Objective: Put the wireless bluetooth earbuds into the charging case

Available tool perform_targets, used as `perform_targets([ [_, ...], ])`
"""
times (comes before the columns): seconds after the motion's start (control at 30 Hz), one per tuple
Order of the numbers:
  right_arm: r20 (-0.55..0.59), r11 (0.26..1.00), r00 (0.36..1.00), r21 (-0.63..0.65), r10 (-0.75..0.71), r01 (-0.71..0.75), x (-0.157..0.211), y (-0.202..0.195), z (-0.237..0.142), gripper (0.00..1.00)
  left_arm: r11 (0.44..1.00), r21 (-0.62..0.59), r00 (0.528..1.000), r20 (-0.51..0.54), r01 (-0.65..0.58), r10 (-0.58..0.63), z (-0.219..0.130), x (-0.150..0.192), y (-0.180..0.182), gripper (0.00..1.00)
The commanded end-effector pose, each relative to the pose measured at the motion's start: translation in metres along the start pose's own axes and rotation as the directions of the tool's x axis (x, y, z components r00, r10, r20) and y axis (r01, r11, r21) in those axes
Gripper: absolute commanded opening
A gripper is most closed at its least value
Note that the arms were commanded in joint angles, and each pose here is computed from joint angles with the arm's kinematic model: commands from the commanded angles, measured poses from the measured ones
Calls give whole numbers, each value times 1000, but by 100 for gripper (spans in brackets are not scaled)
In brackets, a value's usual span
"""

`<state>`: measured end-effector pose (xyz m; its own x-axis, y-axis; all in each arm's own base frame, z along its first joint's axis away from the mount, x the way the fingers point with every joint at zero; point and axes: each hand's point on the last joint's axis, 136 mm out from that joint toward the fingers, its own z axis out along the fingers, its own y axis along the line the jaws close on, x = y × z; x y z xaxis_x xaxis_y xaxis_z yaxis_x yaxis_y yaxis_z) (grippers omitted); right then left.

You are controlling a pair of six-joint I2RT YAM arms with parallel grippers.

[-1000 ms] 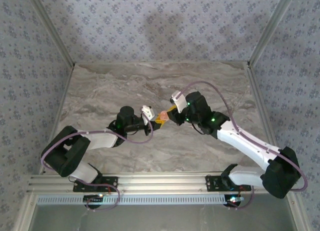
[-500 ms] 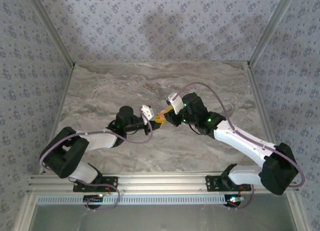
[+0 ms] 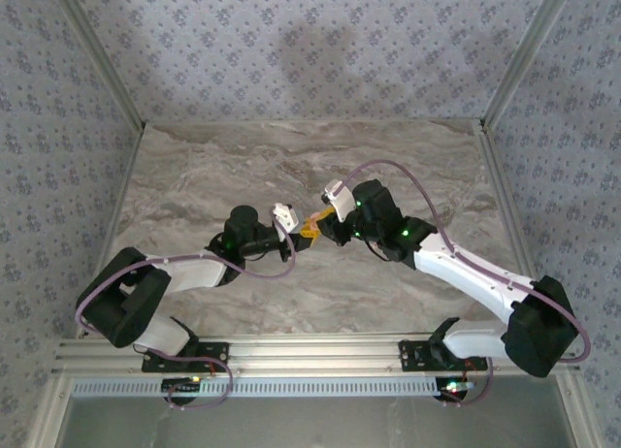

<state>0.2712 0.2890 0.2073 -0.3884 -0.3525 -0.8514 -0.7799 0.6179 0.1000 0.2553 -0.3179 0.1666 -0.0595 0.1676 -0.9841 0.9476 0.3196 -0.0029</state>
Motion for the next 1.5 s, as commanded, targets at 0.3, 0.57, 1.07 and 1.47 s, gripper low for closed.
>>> perform_targets([
  [0.3, 84, 999, 995, -4, -53, 54, -28, 9, -18, 20, 1000, -3, 998, 51, -30, 30, -3, -18, -3, 19],
  [0.57, 48, 999, 998, -11, -47, 48, -19, 8, -6, 20, 999, -2, 997, 64, -36, 36, -4, -22, -4, 19],
  [1.07, -6, 998, 999, -37, -45, 45, -6, 10, 4, 20, 999, -21, 996, 81, -39, 40, -9, -29, -4, 19],
  [1.47, -60, 992, 991, -36, -120, 118, -2, 17, 6, 21, 999, -21, 996, 79, -49, 51, -10, -31, -4, 19],
])
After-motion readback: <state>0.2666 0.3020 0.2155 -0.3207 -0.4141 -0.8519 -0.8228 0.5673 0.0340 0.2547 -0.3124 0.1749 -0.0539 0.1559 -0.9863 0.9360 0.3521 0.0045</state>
